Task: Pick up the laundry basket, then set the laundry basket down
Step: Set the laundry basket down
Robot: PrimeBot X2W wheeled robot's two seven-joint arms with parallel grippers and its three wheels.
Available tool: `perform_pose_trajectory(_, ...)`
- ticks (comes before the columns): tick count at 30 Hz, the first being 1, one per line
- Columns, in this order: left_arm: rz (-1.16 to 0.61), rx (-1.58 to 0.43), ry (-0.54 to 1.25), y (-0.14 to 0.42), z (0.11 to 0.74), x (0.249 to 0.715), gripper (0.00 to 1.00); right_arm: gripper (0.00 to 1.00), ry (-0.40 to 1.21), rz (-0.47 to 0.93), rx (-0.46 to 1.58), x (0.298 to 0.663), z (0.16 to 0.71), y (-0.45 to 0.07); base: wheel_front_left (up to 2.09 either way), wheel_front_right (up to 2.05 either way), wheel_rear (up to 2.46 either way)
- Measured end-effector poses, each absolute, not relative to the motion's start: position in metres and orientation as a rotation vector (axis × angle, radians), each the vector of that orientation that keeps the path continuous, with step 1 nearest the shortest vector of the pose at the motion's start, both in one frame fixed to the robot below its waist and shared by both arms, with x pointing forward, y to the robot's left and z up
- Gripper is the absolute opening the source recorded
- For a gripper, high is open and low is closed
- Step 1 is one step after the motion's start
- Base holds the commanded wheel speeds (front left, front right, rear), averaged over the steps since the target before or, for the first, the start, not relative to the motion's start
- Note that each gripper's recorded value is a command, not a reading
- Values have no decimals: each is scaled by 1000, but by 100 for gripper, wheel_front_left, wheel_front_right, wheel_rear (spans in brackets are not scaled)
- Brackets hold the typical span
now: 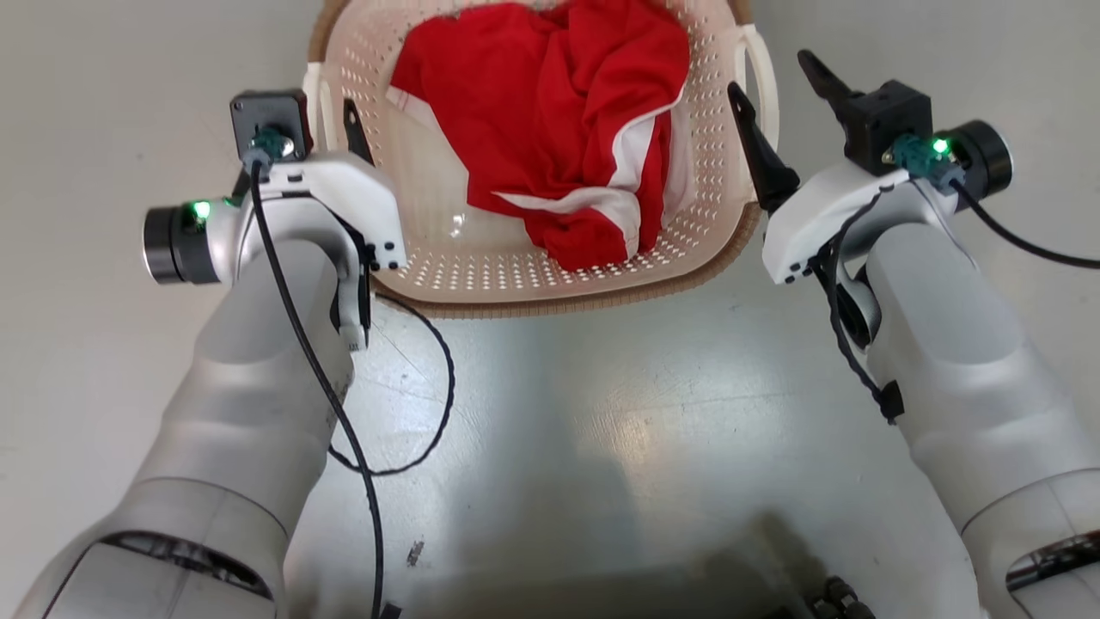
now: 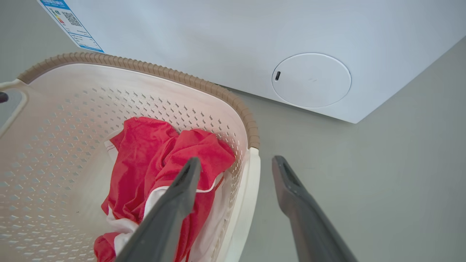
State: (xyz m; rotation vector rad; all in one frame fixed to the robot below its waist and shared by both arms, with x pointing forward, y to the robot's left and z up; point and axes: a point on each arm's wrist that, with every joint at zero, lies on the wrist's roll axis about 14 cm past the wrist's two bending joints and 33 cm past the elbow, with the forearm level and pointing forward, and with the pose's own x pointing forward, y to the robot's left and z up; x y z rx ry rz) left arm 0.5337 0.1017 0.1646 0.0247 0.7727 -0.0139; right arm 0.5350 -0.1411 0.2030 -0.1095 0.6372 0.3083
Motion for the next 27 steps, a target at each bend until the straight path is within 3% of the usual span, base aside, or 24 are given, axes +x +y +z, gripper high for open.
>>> perform_pose_trajectory(11, -10, -38, 695, 101, 217, 521, 100, 100, 543, 299, -109, 530, 259, -139, 0, 0, 0)
perform_pose_trajectory(27, -37, -139, 443, 107, 338, 500, 100, 100, 311, 217, -123, 509, 378, -161, 0, 0, 0)
